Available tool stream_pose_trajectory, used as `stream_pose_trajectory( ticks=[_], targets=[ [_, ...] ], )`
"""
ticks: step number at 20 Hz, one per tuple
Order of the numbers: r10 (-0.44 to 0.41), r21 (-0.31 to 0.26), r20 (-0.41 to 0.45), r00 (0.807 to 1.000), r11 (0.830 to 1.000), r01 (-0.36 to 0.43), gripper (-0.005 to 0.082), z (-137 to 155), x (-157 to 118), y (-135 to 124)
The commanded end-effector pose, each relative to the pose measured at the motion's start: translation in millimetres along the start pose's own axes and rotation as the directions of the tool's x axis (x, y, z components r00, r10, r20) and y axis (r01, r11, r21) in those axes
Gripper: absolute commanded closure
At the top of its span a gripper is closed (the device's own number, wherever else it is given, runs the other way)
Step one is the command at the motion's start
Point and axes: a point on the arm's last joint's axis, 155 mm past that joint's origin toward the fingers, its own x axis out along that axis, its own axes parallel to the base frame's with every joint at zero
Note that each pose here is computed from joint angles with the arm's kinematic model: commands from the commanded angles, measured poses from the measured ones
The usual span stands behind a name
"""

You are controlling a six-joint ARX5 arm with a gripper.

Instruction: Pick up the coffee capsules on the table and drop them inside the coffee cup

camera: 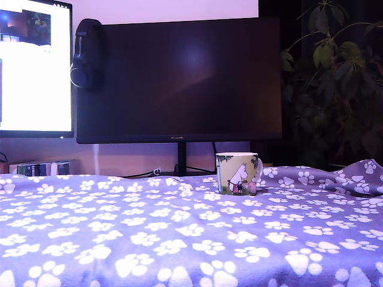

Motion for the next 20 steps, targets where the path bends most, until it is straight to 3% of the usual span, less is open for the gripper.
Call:
stream_pose_trajectory(
  ticks=[1, 7, 9, 10, 12, 14, 16, 20],
  targets=[
    [0.020, -0.034, 0.016, 1.000, 0.999, -0.020, 0.0790, -4.5, -3.5, 4.2],
    [0.027, -0.034, 0.017, 1.000, 0.999, -0.026, 0.0790, -4.4, -3.5, 5.4],
    [0.094, -0.035, 0.025, 0.995, 0.995, -0.093, 0.0748, -3.0, -4.3, 17.8],
    [0.137, -0.036, 0.031, 0.990, 0.990, -0.136, 0.0668, -1.7, -5.3, 25.7],
    [0.192, -0.039, 0.037, 0.981, 0.981, -0.191, 0.0421, -0.6, -7.0, 35.9],
    [0.194, -0.039, 0.036, 0.980, 0.980, -0.193, 0.0227, -0.9, -7.0, 36.2],
    [0.202, -0.038, 0.036, 0.979, 0.979, -0.200, 0.0177, -1.0, -7.2, 37.7],
    [0.262, -0.040, 0.031, 0.964, 0.964, -0.261, 0.0177, -2.7, -9.8, 48.9]
  ],
)
